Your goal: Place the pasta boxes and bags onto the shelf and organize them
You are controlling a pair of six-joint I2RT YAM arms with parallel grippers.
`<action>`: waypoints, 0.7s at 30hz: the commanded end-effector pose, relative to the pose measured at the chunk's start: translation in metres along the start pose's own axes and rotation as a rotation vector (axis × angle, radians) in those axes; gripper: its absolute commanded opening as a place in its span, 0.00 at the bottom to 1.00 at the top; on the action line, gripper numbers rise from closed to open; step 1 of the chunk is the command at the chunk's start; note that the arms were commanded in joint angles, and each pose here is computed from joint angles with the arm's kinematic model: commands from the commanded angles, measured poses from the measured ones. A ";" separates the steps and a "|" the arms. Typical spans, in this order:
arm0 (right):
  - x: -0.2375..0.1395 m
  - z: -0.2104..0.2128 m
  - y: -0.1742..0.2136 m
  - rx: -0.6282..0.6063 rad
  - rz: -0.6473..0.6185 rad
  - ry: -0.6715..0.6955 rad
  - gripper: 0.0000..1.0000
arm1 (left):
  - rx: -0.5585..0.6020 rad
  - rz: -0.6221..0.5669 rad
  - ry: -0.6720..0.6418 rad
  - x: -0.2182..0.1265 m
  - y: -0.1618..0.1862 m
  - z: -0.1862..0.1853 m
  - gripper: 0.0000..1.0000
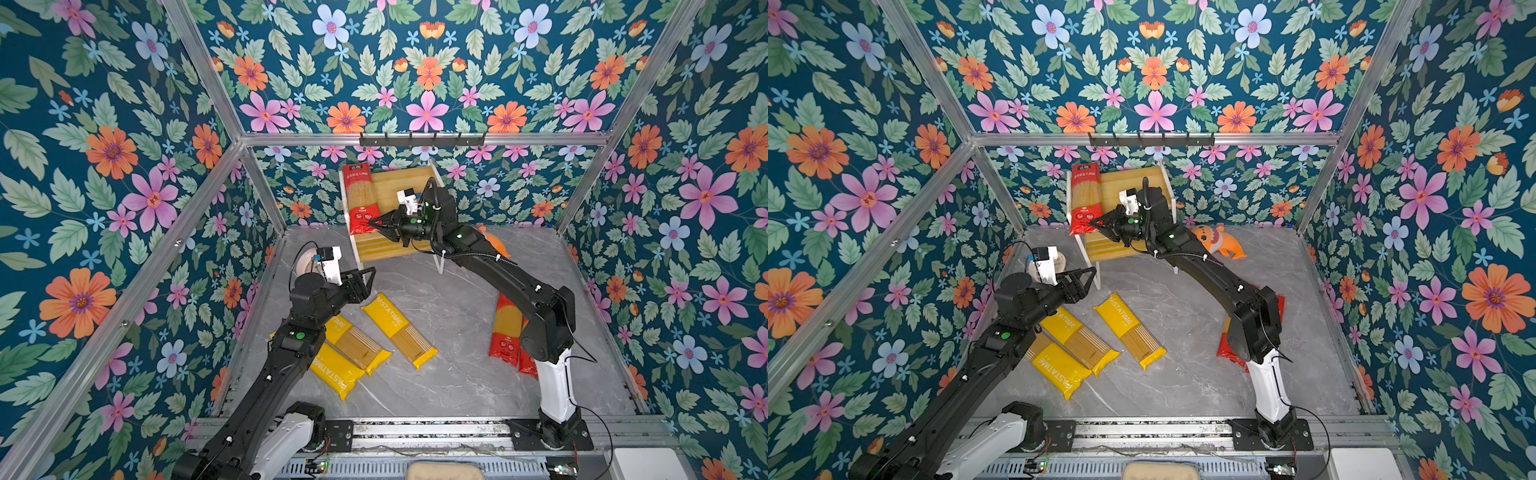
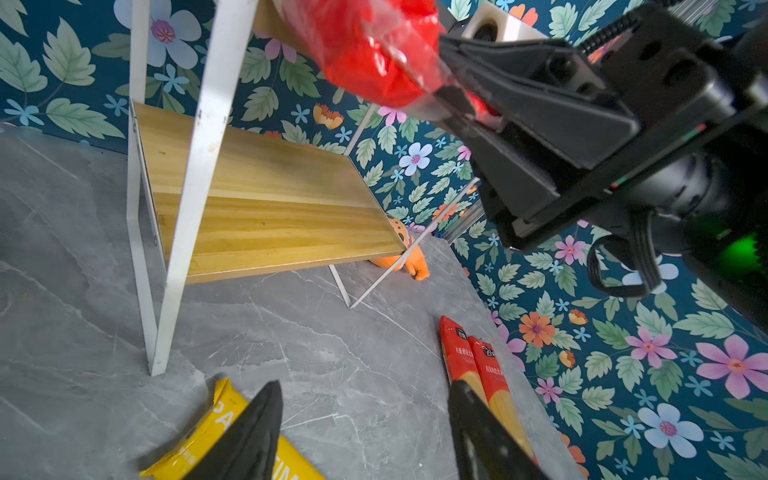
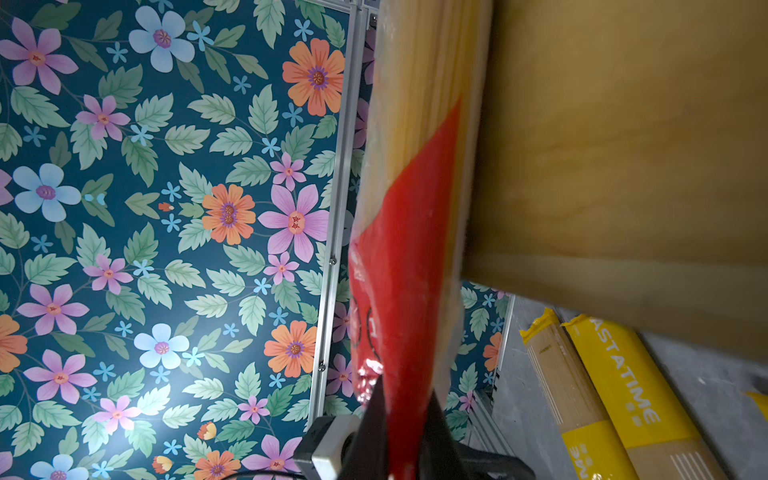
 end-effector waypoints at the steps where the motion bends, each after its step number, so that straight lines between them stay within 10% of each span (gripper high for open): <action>1: 0.002 -0.002 0.001 -0.014 0.017 0.003 0.11 | 0.015 -0.040 0.011 0.001 -0.008 -0.004 0.66; 21: -0.070 -0.019 0.038 -0.131 0.055 0.057 0.62 | 0.089 -0.131 0.089 0.008 0.039 -0.027 0.66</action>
Point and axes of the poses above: each gripper's point midway between its finger pads, its own x axis out along the fingers, its own z axis along the line the jaws close on, y = z × x, the point moved 2 cm from there along -x, back along the fingers, and after that the axes turned 5 degrees about x, right-handed, at the moved point
